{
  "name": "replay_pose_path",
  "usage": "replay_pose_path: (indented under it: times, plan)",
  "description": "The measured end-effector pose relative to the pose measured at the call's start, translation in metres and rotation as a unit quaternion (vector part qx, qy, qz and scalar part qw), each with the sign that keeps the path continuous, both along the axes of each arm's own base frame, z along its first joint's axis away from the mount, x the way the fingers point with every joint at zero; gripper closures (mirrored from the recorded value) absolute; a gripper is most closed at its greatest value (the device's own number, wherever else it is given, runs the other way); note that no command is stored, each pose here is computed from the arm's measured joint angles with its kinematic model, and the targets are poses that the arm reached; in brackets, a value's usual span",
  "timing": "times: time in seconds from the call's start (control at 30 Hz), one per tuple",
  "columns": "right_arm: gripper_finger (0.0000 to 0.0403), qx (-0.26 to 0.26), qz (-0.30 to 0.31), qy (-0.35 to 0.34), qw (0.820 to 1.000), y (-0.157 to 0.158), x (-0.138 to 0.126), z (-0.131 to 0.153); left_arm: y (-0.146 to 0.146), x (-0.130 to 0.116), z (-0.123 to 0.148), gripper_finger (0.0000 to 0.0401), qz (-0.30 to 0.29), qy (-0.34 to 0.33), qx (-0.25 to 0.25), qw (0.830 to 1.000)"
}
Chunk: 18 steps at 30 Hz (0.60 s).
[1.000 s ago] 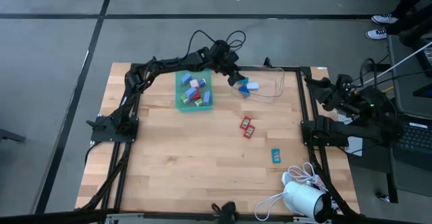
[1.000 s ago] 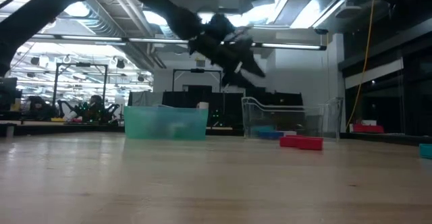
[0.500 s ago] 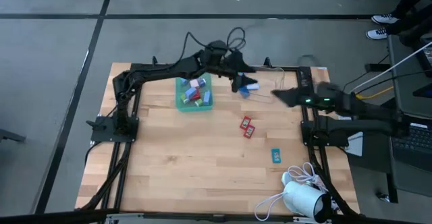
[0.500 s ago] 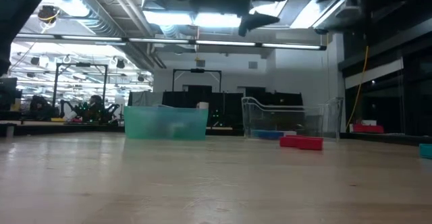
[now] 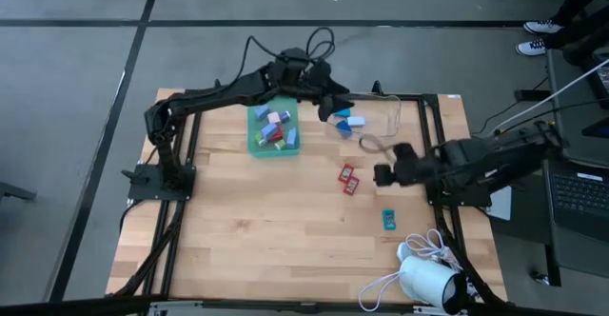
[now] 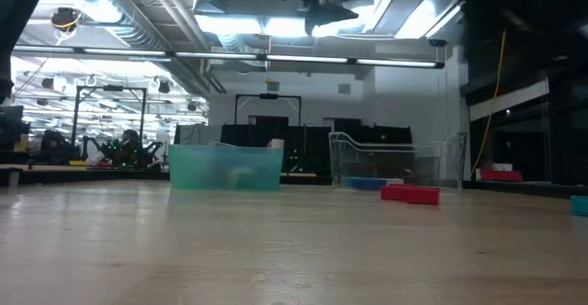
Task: Pick & Place Office items
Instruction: Put the light blue digital clock into the transparent bin
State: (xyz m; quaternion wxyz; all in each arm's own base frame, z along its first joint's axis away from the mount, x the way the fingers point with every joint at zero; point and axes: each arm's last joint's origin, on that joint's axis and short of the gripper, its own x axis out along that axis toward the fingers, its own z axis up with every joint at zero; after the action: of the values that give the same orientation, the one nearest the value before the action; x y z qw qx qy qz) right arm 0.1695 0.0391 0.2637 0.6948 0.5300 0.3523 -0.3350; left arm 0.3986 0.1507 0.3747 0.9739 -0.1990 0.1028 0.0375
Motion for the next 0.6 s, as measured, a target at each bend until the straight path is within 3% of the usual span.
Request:
replay_pose_path:
  times: [0.17, 0.37, 0.47, 0.6]
  plan:
    - [0.0131, 0.031, -0.012, 0.139, 0.99, 0.04, -0.009, -0.026, -0.021, 0.007, -0.001, 0.0109, -0.008, 0.007, -0.006, 1.0]
    - [0.013, 0.057, -0.053, 0.183, 0.98, 0.087, -0.008, -0.054, -0.039, 0.011, -0.006, 0.0109, -0.031, 0.032, 0.007, 0.999]
    - [0.0131, 0.085, -0.04, 0.22, 0.971, 0.103, 0.0, -0.071, -0.042, 0.011, -0.008, 0.0109, -0.059, 0.038, 0.011, 0.997]
    - [0.0131, 0.084, -0.041, 0.227, 0.97, 0.114, 0.013, -0.092, -0.044, 0.01, -0.01, 0.0109, -0.099, 0.048, 0.006, 0.994]
